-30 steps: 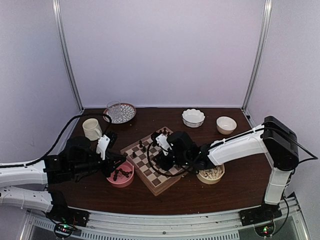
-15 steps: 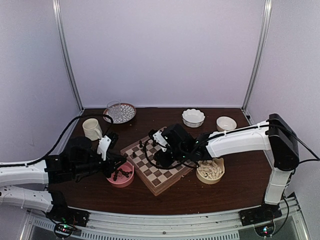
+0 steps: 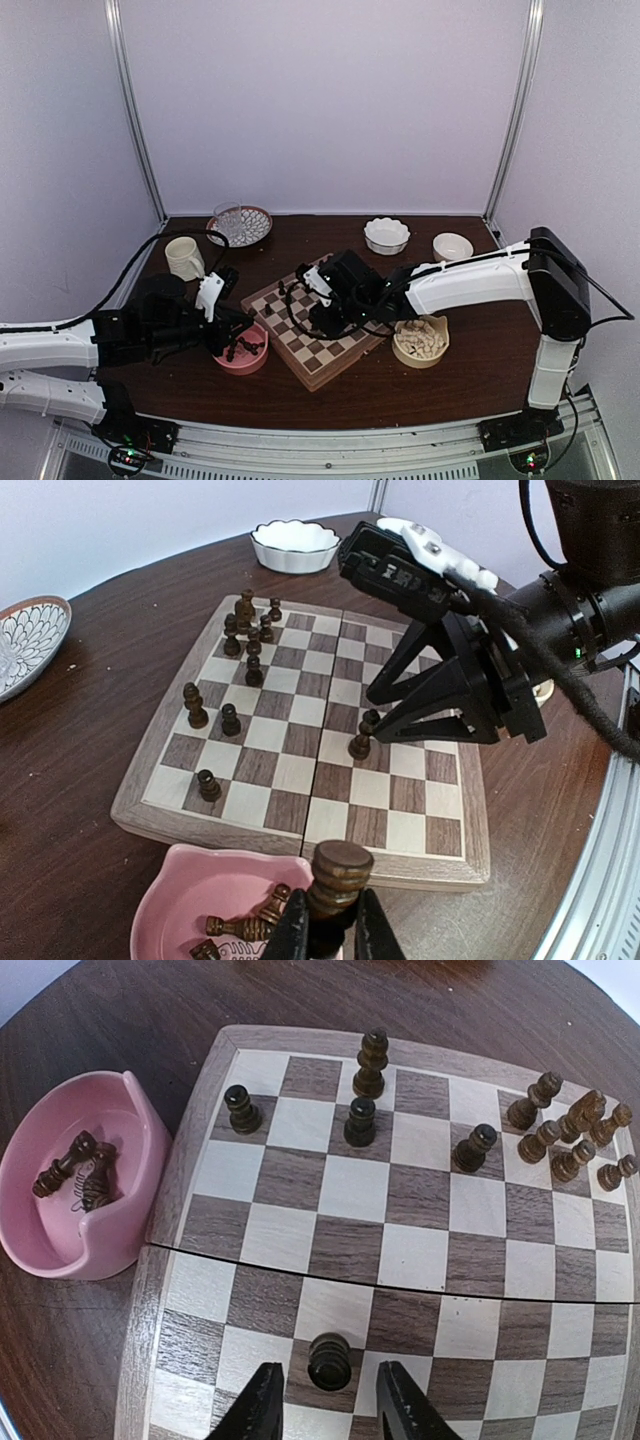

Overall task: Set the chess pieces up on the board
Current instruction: Pick up the queen from the chessboard.

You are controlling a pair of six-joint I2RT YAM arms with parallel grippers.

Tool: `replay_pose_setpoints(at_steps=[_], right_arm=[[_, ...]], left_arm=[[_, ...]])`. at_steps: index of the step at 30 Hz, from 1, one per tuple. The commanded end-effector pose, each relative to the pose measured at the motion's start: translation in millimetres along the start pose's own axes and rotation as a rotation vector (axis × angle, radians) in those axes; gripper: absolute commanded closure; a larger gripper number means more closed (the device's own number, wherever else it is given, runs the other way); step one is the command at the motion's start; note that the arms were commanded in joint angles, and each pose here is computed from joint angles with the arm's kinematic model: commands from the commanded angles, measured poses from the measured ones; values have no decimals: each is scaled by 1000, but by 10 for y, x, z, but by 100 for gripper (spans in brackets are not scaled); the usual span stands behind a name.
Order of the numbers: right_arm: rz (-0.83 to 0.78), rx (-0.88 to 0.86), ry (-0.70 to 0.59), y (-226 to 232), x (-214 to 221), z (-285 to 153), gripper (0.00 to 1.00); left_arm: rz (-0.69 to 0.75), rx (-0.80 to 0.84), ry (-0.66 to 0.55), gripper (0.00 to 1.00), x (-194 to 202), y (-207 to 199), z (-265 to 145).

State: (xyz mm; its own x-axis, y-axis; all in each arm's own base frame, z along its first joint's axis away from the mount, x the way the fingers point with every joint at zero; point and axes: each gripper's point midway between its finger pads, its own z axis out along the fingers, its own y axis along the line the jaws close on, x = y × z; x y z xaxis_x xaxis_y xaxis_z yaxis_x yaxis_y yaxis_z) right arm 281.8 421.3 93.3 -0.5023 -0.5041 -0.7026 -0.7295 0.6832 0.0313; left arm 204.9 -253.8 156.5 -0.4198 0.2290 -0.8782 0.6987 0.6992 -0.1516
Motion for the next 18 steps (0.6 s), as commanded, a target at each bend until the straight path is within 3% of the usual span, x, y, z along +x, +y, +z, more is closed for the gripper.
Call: replay_pose_setpoints(at_steps=[1,9,18], right_arm=[[8,18,-2,-30,-49,39,68],[7,20,-2,-33,-41,51,77],[9,13,-8,-20,-45,74,79]], left_arm=[[14,13,-40,99,-161,-43,-16],[15,17,-35,99,-153,-52,-9],[15,18,-28,99,-147,-53,1]])
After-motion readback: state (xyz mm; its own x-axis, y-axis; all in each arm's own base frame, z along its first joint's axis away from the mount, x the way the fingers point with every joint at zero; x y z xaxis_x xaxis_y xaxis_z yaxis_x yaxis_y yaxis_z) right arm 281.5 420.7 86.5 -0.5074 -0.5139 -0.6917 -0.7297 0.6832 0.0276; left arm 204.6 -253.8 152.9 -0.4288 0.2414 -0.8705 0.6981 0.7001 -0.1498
